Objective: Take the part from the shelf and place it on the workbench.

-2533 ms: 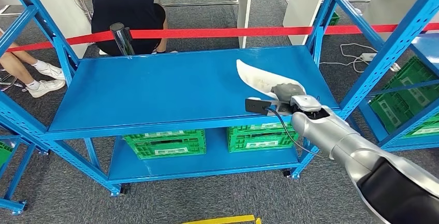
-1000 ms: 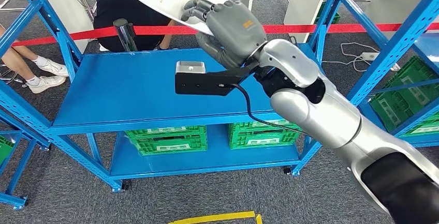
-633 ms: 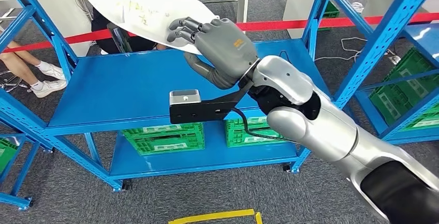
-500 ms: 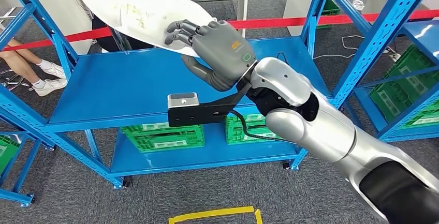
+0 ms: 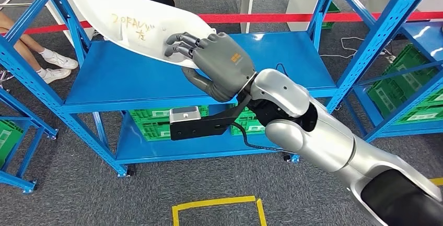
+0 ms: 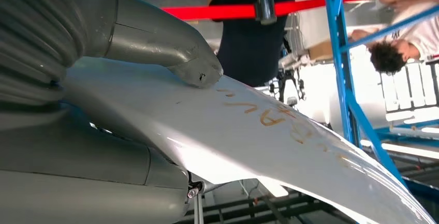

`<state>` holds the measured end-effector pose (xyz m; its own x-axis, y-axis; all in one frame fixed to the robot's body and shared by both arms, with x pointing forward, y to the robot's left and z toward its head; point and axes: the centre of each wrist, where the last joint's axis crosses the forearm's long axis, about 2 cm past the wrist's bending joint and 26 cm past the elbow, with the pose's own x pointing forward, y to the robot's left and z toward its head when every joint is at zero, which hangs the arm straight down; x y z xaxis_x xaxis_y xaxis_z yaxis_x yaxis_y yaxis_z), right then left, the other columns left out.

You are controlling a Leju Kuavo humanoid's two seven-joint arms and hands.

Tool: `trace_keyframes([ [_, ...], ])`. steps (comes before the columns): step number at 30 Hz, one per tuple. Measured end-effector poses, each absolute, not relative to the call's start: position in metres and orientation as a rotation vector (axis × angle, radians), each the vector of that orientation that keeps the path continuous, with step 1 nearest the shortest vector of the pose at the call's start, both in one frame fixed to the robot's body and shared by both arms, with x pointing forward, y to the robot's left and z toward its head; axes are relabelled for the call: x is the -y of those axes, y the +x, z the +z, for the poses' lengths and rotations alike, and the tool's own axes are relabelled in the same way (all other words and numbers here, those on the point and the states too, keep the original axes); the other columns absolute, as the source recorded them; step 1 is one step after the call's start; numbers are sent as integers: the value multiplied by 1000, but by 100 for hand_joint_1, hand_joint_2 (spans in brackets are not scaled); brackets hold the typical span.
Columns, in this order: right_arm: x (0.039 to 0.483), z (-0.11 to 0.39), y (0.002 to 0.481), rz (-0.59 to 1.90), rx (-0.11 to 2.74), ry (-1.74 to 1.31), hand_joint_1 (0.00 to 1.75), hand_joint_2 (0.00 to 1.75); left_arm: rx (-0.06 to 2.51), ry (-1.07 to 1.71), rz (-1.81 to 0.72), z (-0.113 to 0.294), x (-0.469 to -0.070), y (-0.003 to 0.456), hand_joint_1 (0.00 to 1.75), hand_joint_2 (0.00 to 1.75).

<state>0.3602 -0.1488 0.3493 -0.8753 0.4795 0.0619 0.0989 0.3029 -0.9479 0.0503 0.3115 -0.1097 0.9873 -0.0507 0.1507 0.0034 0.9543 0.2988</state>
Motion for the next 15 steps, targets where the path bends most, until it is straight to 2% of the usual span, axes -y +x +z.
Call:
trace_keyframes([
  [15, 148, 340, 358, 1589, 2191, -597, 175, 175, 176, 311, -62, -109, -313, 58, 0, 175],
])
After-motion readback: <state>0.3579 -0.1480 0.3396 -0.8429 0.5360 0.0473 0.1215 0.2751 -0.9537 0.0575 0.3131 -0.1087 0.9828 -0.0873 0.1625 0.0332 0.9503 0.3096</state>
